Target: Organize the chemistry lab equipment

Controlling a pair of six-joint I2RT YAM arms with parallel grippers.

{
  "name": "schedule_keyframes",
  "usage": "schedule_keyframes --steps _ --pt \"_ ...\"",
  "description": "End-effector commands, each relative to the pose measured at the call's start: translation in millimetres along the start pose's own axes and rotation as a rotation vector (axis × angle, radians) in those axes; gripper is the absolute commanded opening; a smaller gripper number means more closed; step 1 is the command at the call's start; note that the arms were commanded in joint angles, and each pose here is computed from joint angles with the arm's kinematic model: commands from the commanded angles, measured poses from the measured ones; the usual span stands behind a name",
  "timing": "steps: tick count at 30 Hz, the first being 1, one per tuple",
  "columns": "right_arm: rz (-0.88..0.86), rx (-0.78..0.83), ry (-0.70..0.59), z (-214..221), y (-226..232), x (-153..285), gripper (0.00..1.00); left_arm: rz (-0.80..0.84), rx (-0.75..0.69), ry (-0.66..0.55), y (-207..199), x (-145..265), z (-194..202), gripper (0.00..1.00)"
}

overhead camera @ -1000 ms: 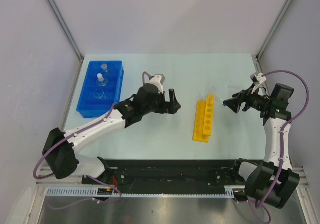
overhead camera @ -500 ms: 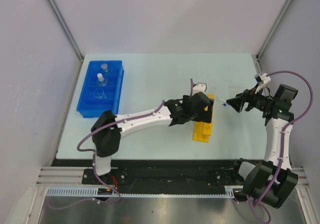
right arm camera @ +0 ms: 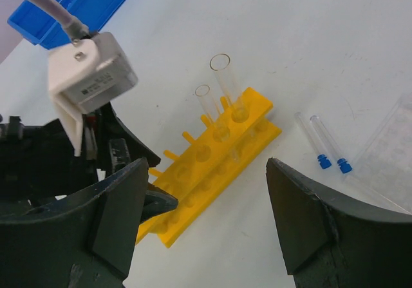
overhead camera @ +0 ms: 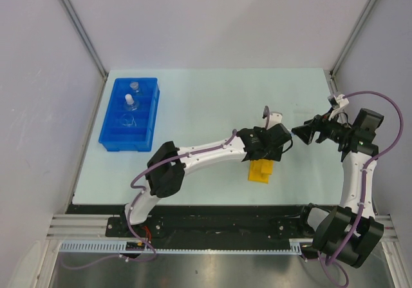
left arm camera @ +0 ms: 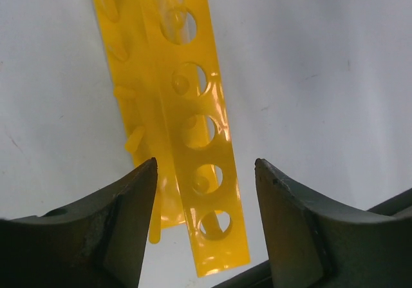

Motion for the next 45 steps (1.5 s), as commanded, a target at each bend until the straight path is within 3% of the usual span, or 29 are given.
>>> schedule_keyframes --steps 1,11,28,45 --pt "-0.002 0.025 -0.022 -6.1 3.2 2.6 0.79 -0.037 -0.024 -0.007 -6.6 -3.4 -6.5 0.66" --pt "-0.006 0.022 -0.022 -6.0 3.6 2.8 0.79 -0.138 -0.082 0.029 -2.5 -24.3 8.6 0.66" --pt "-0.005 0.014 -0.021 -5.3 2.0 2.7 0.79 -0.275 -0.134 -0.014 13.3 -23.3 4.4 0.44" --pt "-0.005 0.016 -0.023 -6.2 2.3 3.4 0.79 -0.318 -0.126 -0.018 79.7 -9.7 14.6 0.38"
Point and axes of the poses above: each gripper's point midway between its finger pads, its own x axis back along the fingers, its own y axis along the line the jaws close on, z = x × y, the point moved 5 cm from there along x, back along the fingers, and after that the axes turned 13 degrees about -x, right-handed, at the moved point
